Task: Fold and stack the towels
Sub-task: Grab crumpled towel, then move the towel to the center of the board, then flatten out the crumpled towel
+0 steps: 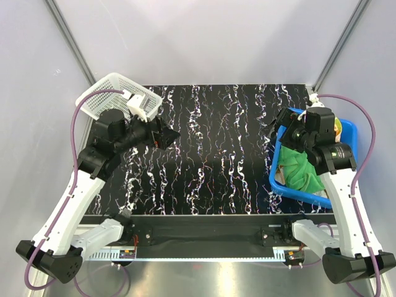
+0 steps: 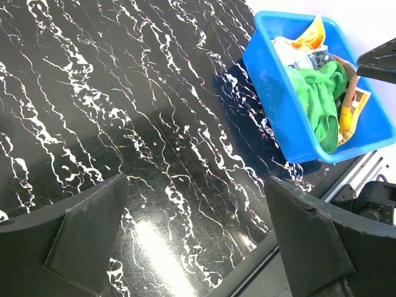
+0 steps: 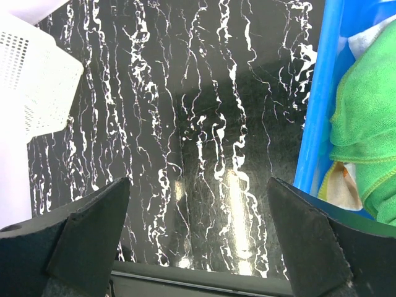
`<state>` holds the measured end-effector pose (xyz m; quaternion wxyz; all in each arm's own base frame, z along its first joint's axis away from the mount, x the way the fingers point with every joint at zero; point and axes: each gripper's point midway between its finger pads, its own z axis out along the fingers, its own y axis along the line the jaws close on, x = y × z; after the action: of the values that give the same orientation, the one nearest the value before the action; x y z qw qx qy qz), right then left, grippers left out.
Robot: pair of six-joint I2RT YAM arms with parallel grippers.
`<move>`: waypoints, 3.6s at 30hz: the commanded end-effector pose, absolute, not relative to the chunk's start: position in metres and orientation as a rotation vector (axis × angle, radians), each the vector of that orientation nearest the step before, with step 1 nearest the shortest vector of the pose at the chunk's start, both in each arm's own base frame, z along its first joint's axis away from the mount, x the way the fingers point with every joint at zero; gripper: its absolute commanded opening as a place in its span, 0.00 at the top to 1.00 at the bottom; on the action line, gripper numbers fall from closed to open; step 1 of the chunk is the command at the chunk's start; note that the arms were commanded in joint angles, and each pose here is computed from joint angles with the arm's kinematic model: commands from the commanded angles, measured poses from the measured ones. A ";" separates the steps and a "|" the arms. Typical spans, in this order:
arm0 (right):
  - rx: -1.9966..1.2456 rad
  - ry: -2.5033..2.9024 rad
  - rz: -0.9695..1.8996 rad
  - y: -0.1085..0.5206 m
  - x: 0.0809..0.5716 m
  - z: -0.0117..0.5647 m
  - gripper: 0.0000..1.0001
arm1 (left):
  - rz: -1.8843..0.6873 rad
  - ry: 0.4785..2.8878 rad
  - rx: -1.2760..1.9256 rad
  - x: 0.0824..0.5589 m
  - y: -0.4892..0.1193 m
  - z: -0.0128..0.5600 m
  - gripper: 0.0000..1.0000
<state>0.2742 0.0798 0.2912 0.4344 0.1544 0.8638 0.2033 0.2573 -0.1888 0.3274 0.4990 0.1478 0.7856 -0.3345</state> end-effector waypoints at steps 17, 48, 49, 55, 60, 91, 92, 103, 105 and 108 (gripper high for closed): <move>0.809 2.155 -0.151 -0.051 0.308 0.276 0.05 | -0.907 1.888 0.402 0.245 -0.200 0.334 0.01; 1.352 2.061 -0.076 -0.136 0.368 0.130 0.78 | -0.815 1.992 0.341 0.252 -0.188 0.290 0.01; 1.345 2.057 -0.068 -0.137 0.371 0.135 0.83 | -0.818 1.988 0.344 0.251 -0.189 0.291 0.01; 1.119 1.958 0.236 -0.109 0.412 0.242 1.00 | -0.805 1.924 0.254 0.254 -0.181 0.312 0.01; 0.554 1.846 0.707 0.003 0.443 0.406 1.00 | -0.745 1.885 0.101 0.278 -0.167 0.317 0.01; 0.137 2.327 0.844 0.189 0.304 0.181 0.56 | -0.717 2.181 -0.066 0.293 -0.154 0.206 0.20; 0.091 2.326 0.843 0.197 0.311 0.182 0.58 | -0.724 2.186 -0.046 0.296 -0.161 0.209 0.21; -0.549 2.528 0.686 0.304 0.324 0.113 0.59 | -0.883 2.368 -0.105 0.278 -0.204 0.122 0.29; -0.634 2.581 0.630 0.304 0.310 0.089 0.57 | -0.897 2.414 -0.120 0.271 -0.211 0.103 0.30; -0.685 2.633 0.598 0.298 0.292 0.068 0.56 | -0.914 2.446 -0.117 0.268 -0.223 0.087 0.30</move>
<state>0.2979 0.3115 0.0770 0.1803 -0.2096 0.9300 0.2421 0.2553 -0.2033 0.0795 0.2417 -0.0404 0.9220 -0.2998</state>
